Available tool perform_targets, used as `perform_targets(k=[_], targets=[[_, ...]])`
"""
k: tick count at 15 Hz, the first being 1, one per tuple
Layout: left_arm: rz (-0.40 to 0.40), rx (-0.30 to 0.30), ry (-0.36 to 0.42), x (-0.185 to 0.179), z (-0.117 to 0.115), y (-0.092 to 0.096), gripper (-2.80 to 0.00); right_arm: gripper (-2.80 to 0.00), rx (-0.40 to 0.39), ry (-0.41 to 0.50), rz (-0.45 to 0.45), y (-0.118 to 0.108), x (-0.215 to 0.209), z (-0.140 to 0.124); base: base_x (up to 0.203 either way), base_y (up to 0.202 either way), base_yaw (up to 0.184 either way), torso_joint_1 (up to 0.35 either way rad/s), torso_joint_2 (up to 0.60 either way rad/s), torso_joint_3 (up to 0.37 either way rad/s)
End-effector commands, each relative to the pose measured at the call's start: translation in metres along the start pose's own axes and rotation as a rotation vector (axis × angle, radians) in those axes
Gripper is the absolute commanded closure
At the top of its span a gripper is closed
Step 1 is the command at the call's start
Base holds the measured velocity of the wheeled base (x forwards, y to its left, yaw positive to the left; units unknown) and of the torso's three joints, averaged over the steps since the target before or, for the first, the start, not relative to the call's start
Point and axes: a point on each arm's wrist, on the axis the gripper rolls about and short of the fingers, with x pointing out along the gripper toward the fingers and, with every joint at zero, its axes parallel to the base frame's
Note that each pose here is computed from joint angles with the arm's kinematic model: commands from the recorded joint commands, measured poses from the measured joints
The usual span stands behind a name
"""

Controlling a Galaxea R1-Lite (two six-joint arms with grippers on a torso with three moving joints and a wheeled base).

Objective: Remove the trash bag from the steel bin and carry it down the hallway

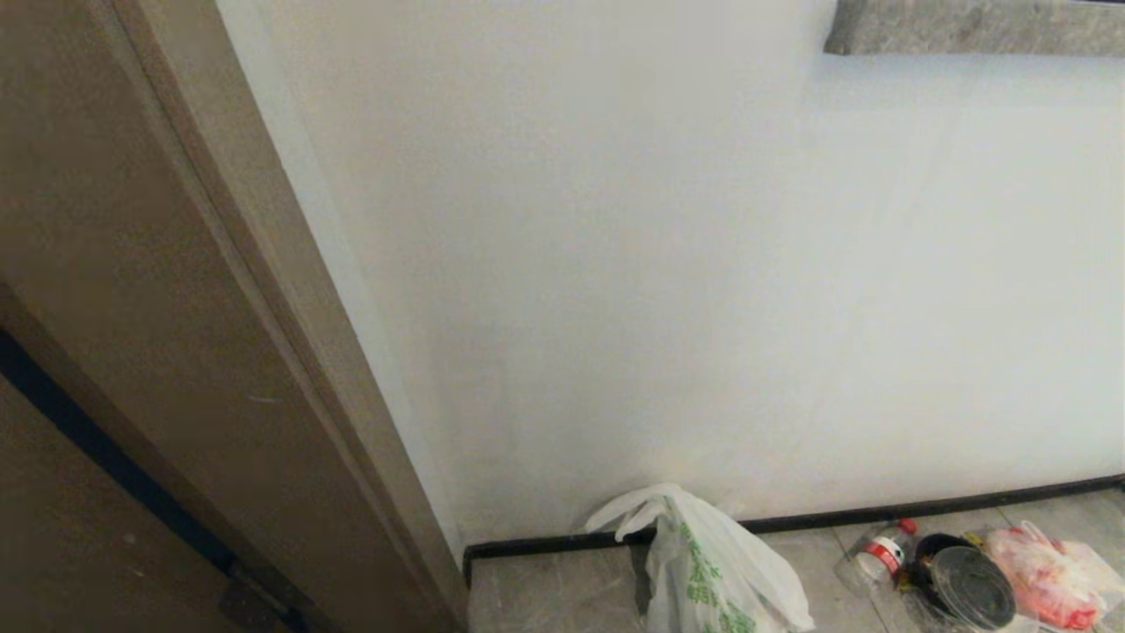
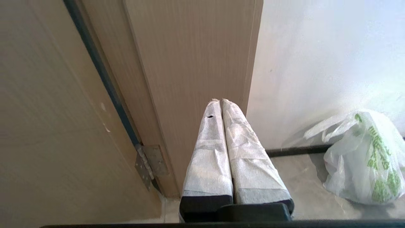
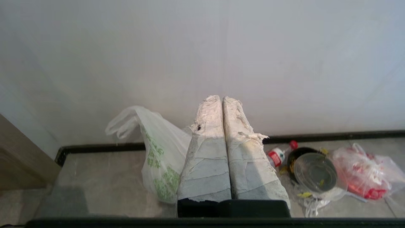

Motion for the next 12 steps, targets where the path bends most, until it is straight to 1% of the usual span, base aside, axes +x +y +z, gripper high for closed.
perform_targets(k=[1,3,7,12], targets=[[0.0,0.0,0.0,0.0,0.0,0.0,0.0,0.0,0.0,-0.039,-0.001,0.0,-0.0029,-0.0008,0.0,0.0,0.0,0.001,0.01,0.204],[0.0,0.0,0.0,0.0,0.0,0.0,0.0,0.0,0.0,-0.039,-0.001,0.0,-0.0029,-0.0008,0.0,0.0,0.0,-0.001,0.0,0.197],[-0.001,0.0,0.0,0.0,0.0,0.0,0.0,0.0,-0.003,-0.039,0.001,0.0,-0.0029,-0.0008,0.0,0.0,0.0,0.002,-0.01,0.063],[0.0,0.001,0.0,0.0,0.0,0.0,0.0,0.0,-0.005,-0.038,0.0,0.0001,-0.0029,-0.001,0.0,0.0,0.0,0.001,-0.01,0.01]])
